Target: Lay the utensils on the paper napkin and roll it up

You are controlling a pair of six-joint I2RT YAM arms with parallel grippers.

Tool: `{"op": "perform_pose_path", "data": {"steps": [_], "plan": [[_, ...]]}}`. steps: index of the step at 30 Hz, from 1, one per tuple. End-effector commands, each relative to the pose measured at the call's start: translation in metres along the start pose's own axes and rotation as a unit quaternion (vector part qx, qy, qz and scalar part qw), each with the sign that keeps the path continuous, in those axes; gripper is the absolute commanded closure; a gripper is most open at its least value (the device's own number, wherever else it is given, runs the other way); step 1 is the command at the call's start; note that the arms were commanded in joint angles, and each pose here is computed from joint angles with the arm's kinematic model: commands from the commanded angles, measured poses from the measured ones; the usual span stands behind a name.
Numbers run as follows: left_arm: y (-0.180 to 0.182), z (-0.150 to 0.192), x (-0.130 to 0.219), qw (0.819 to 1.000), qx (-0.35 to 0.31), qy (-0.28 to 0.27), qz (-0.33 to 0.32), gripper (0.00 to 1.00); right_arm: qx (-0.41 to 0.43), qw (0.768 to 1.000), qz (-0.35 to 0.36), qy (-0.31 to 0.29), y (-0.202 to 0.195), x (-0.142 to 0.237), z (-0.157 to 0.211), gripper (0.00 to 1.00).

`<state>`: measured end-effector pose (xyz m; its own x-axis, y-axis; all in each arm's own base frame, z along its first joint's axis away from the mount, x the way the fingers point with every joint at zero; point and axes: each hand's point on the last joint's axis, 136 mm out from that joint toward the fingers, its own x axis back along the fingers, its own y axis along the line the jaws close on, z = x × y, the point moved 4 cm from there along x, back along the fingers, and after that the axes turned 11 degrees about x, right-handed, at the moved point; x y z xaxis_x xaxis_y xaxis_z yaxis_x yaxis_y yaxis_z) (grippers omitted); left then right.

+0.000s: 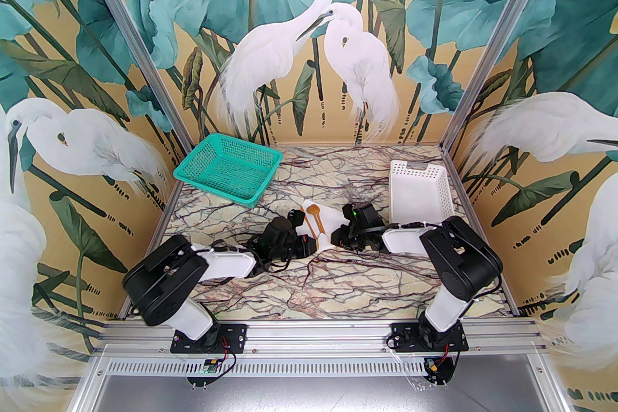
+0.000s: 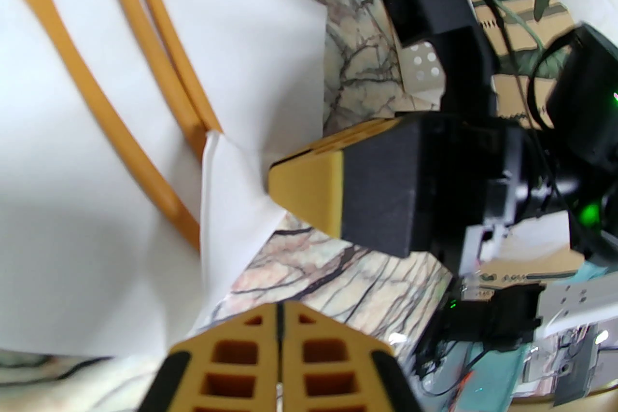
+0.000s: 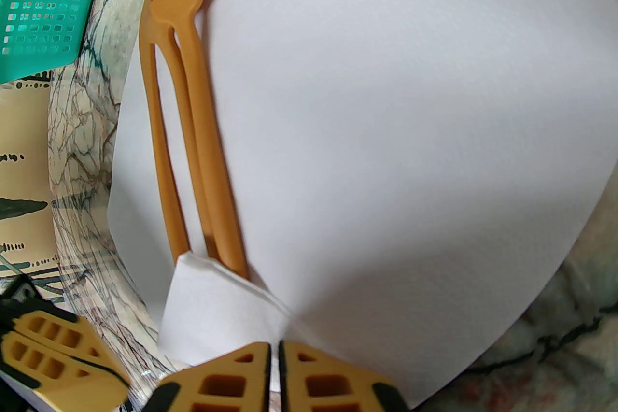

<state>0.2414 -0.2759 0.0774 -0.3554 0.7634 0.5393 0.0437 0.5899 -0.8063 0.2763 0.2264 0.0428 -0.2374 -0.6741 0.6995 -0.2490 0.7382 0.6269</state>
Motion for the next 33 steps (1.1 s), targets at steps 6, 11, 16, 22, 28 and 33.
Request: {"op": "perform_pose_path", "data": {"steps": [6, 11, 16, 22, 28, 33], "plan": [[-0.005, -0.004, -0.017, 1.0, 0.027, 0.015, 0.008, 0.98, -0.017, 0.997, 0.065, 0.045, -0.026, -0.003, 0.026, 0.86], [0.005, -0.002, -0.02, 0.998, 0.046, 0.021, -0.023, 0.99, -0.017, 0.997, 0.065, 0.045, -0.026, -0.003, 0.026, 0.86], [0.013, 0.002, -0.018, 0.997, 0.054, 0.027, -0.047, 1.0, -0.018, 0.996, 0.069, 0.046, -0.027, -0.003, 0.025, 0.86], [0.027, 0.006, -0.02, 0.995, 0.063, 0.035, -0.076, 1.0, -0.014, 0.996, 0.073, 0.049, -0.027, -0.003, 0.025, 0.85], [0.04, 0.007, -0.02, 0.989, 0.072, 0.037, -0.124, 1.0, -0.014, 0.996, 0.077, 0.05, -0.028, -0.003, 0.025, 0.85], [0.055, 0.011, -0.01, 0.983, 0.075, 0.03, -0.165, 1.0, -0.016, 0.995, 0.083, 0.054, -0.03, -0.004, 0.026, 0.86]]}}
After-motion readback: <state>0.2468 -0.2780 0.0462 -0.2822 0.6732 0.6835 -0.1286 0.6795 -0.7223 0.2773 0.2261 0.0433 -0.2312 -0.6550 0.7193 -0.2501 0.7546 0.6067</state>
